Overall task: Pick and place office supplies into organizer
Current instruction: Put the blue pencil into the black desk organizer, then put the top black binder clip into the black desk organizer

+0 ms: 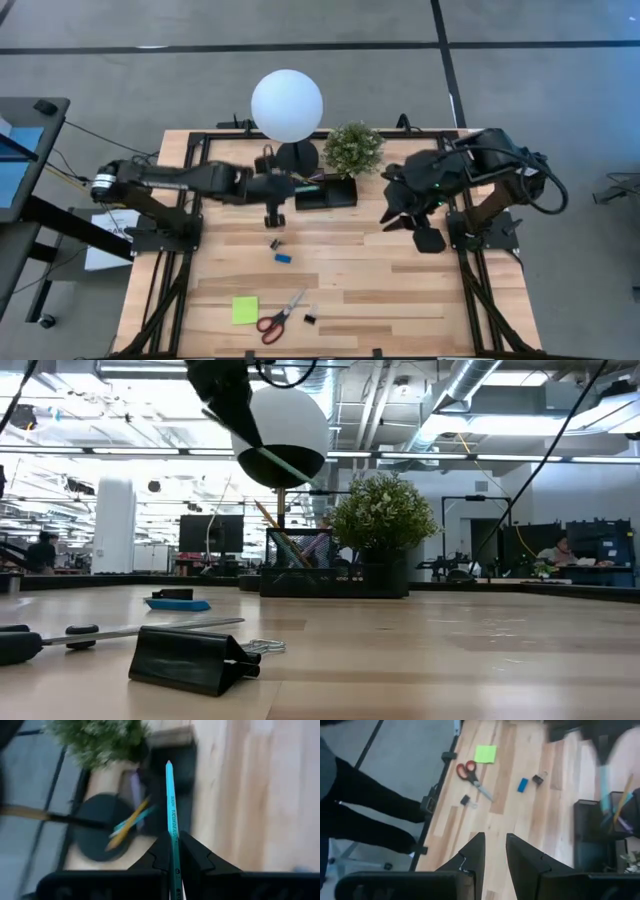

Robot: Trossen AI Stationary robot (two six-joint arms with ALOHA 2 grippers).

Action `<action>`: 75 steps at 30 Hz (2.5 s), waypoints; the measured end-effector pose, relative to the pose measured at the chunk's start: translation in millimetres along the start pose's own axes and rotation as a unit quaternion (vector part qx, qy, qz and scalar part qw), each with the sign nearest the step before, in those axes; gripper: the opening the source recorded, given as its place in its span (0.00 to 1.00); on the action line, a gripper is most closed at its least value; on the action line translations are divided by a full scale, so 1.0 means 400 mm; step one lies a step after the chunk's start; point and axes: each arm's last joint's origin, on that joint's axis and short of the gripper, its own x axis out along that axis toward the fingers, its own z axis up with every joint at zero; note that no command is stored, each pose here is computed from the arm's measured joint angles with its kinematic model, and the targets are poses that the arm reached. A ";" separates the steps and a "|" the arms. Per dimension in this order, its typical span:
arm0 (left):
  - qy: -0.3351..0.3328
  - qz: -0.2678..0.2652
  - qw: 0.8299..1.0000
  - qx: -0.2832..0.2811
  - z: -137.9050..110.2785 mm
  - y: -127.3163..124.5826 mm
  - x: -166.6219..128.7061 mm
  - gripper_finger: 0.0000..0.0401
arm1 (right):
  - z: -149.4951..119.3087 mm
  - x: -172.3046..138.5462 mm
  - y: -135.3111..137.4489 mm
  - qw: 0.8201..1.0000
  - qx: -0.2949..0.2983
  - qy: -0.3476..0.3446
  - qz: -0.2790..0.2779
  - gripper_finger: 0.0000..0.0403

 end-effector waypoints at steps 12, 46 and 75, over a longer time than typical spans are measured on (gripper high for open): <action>0.146 -0.003 0.983 0.111 0.046 0.112 0.130 0.01 | -0.009 0.004 0.066 0.999 -0.030 0.006 0.009 0.18; 0.132 -0.053 0.980 0.138 0.078 0.104 0.273 0.32 | -0.009 0.004 0.067 1.000 -0.022 0.005 -0.002 0.18; 0.147 -0.175 0.974 -0.006 0.092 0.026 -0.223 0.28 | -0.102 -0.141 0.127 0.994 -0.084 -0.076 -0.005 0.18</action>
